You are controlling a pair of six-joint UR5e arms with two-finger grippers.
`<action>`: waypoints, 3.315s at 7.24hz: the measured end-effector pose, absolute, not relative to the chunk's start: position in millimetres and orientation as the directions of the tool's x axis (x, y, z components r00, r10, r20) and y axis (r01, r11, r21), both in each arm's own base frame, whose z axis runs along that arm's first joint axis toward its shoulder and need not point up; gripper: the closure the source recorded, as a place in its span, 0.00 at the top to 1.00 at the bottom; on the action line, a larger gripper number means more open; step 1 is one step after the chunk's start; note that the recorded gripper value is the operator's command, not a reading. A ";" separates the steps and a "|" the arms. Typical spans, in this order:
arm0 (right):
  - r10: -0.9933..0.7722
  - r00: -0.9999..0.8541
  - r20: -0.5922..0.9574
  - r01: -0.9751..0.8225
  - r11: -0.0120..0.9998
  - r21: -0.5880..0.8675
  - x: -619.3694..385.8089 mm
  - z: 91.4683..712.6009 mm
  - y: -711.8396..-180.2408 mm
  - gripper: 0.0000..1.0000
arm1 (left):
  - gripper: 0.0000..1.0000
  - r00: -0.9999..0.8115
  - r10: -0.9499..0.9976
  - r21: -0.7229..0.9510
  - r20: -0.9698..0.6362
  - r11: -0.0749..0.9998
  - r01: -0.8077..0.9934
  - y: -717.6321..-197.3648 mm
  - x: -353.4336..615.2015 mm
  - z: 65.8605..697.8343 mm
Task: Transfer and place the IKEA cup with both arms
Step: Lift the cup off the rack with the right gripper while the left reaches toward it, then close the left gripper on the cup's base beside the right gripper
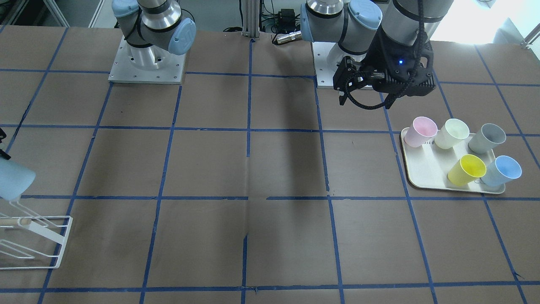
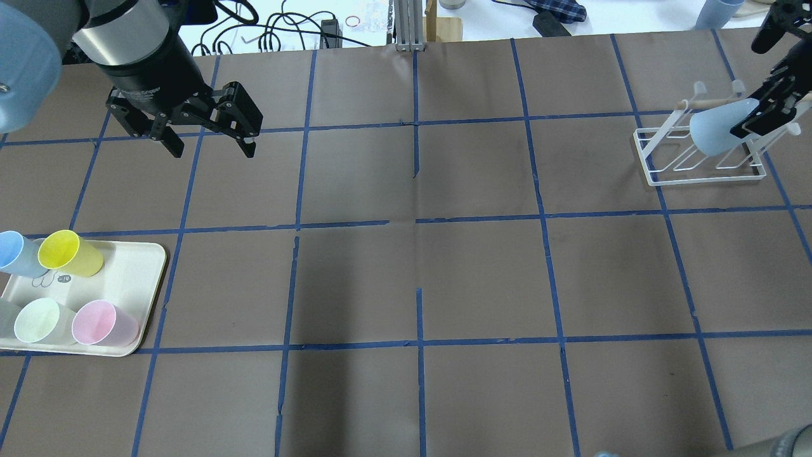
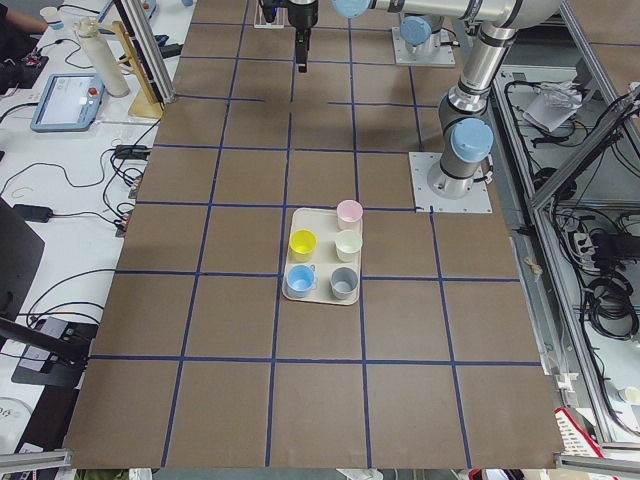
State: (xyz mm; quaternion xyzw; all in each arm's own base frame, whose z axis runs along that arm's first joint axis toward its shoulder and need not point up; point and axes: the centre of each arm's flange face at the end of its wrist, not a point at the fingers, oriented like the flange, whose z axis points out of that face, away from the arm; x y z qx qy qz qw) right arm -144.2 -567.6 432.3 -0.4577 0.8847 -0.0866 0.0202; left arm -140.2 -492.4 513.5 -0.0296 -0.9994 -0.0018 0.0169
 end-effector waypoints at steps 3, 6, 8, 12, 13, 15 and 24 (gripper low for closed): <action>-0.824 -0.565 -0.045 -0.748 0.535 -0.393 -103.1 460.8 -554.5 0.20 | 1.00 -0.993 0.058 -0.019 0.106 0.998 0.056 -491.4 -146.4 525.4; -0.847 -0.484 -0.219 -0.622 0.510 -0.595 -37.7 462.3 -553.4 0.20 | 1.00 -0.957 0.002 0.032 0.290 0.999 0.012 -495.2 -135.9 520.3; -0.862 -0.395 -0.316 -0.519 0.494 -0.698 16.5 456.7 -560.9 0.19 | 1.00 -0.853 -0.094 0.130 0.513 0.991 -0.031 -500.6 -104.4 494.5; -0.879 -0.253 -0.404 -0.419 0.476 -0.773 99.9 441.3 -556.5 0.20 | 1.00 -0.432 -0.323 0.313 0.842 0.945 -0.096 -505.9 -113.7 412.6; -0.881 -0.231 -0.412 -0.423 0.472 -0.773 115.4 441.0 -551.6 0.21 | 1.00 -0.325 -0.368 0.355 0.871 0.929 -0.101 -507.4 -123.5 388.4; -0.887 -0.187 -0.422 -0.423 0.461 -0.781 145.3 445.1 -541.8 0.22 | 1.00 -0.195 -0.386 0.378 0.902 0.923 -0.075 -512.5 -156.1 356.6; -0.875 -0.134 -0.464 -0.365 0.479 -0.798 180.1 444.5 -531.6 0.27 | 0.86 -0.093 -0.358 0.354 0.929 0.934 -0.057 -515.8 -182.6 343.7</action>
